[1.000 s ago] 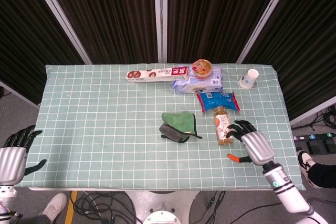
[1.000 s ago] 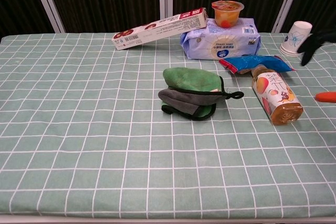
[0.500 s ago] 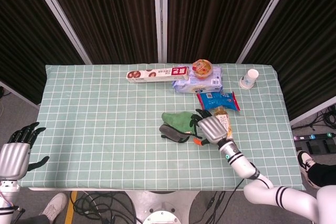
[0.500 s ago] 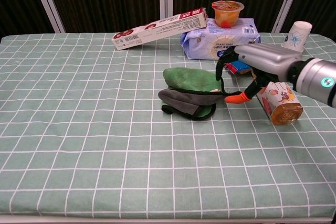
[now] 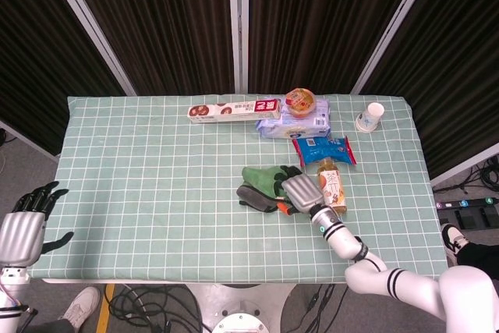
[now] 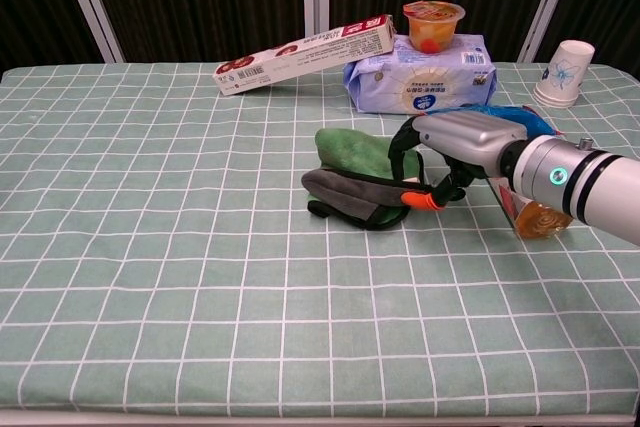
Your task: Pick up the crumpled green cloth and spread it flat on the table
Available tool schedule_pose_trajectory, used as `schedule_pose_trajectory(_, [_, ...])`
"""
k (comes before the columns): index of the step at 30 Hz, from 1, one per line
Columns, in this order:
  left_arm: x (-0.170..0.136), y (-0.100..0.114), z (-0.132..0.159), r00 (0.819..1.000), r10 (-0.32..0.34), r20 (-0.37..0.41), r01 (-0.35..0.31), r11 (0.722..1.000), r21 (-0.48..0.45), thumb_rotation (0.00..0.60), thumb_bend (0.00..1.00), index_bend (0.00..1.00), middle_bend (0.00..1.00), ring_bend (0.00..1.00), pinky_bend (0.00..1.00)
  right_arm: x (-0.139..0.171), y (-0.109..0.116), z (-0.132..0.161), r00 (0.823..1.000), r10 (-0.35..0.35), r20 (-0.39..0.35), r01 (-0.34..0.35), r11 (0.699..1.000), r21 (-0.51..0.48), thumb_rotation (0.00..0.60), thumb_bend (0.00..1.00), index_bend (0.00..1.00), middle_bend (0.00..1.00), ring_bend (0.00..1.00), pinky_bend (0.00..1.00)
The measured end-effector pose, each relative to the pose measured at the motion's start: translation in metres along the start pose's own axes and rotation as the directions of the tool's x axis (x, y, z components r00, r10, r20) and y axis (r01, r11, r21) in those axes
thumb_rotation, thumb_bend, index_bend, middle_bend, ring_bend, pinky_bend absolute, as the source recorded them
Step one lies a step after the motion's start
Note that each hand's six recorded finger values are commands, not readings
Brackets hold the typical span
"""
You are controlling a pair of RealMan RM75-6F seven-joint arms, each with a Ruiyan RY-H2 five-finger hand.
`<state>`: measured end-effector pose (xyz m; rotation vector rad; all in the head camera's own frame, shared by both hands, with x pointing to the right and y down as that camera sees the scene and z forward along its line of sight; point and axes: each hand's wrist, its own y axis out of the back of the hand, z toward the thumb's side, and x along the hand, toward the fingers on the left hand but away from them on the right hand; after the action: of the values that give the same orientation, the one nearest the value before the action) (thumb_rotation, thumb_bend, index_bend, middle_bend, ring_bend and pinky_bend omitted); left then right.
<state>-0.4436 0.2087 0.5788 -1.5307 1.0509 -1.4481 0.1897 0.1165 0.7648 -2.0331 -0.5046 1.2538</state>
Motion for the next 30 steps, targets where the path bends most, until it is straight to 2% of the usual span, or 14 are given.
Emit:
schedule_pose_trajectory(3, [0.002,-0.001,0.002,1.0,-0.001,0.009,0.001,1.0,-0.006,0.6,0.06,0.28,0.24,0.19,0.23,0.0,-0.002,0.0,1.0,-0.008,0.002,0.008,1.0,0.001,0.597,0.46,0.67,0.25,0.06,0.11])
schedule_pose_trajectory(8, [0.009,-0.002,0.007,1.0,0.0,0.028,0.002,0.999,-0.047,0.6,0.06,0.28,0.24,0.19,0.23,0.002,0.009,0.003,0.998,-0.057,-0.007,0.057,0.998,-0.001,0.6,0.53,0.7,0.26,0.06,0.11])
schedule_pose_trajectory(13, [0.023,-0.001,0.018,0.998,0.01,0.063,-0.001,0.991,-0.131,0.6,0.06,0.3,0.24,0.19,0.23,0.004,0.037,0.013,0.991,-0.122,-0.054,0.123,0.992,0.023,0.599,0.53,0.7,0.26,0.07,0.11])
schedule_pose_trajectory(17, [0.04,-0.002,0.031,0.995,0.003,0.102,0.02,0.973,-0.229,0.6,0.06,0.32,0.24,0.19,0.23,0.006,0.064,0.026,0.979,-0.174,-0.102,0.18,0.982,0.05,0.6,0.53,0.7,0.26,0.07,0.11])
schedule_pose_trajectory(20, [0.058,-0.006,0.044,0.991,-0.017,0.133,0.057,0.949,-0.309,0.6,0.06,0.34,0.24,0.2,0.24,0.002,0.087,0.038,0.967,-0.213,-0.14,0.225,0.971,0.077,0.6,0.53,0.7,0.26,0.07,0.11])
schedule_pose_trajectory(23, [0.076,-0.015,0.057,0.988,-0.047,0.148,0.104,0.91,-0.401,0.6,0.06,0.34,0.24,0.19,0.24,-0.006,0.112,0.056,0.951,-0.251,-0.182,0.273,0.956,0.109,0.6,0.54,0.7,0.25,0.07,0.11])
schedule_pose_trajectory(26, [0.093,-0.027,0.068,0.983,-0.1,0.152,0.162,0.862,-0.479,0.6,0.06,0.34,0.24,0.2,0.25,-0.016,0.133,0.073,0.937,-0.276,-0.212,0.308,0.942,0.133,0.6,0.53,0.69,0.25,0.07,0.11])
schedule_pose_trajectory(30, [0.116,-0.047,0.087,0.967,-0.194,0.165,0.254,0.785,-0.565,0.6,0.04,0.34,0.24,0.2,0.25,-0.029,0.153,0.092,0.929,-0.293,-0.227,0.331,0.931,0.152,0.6,0.54,0.68,0.25,0.07,0.11])
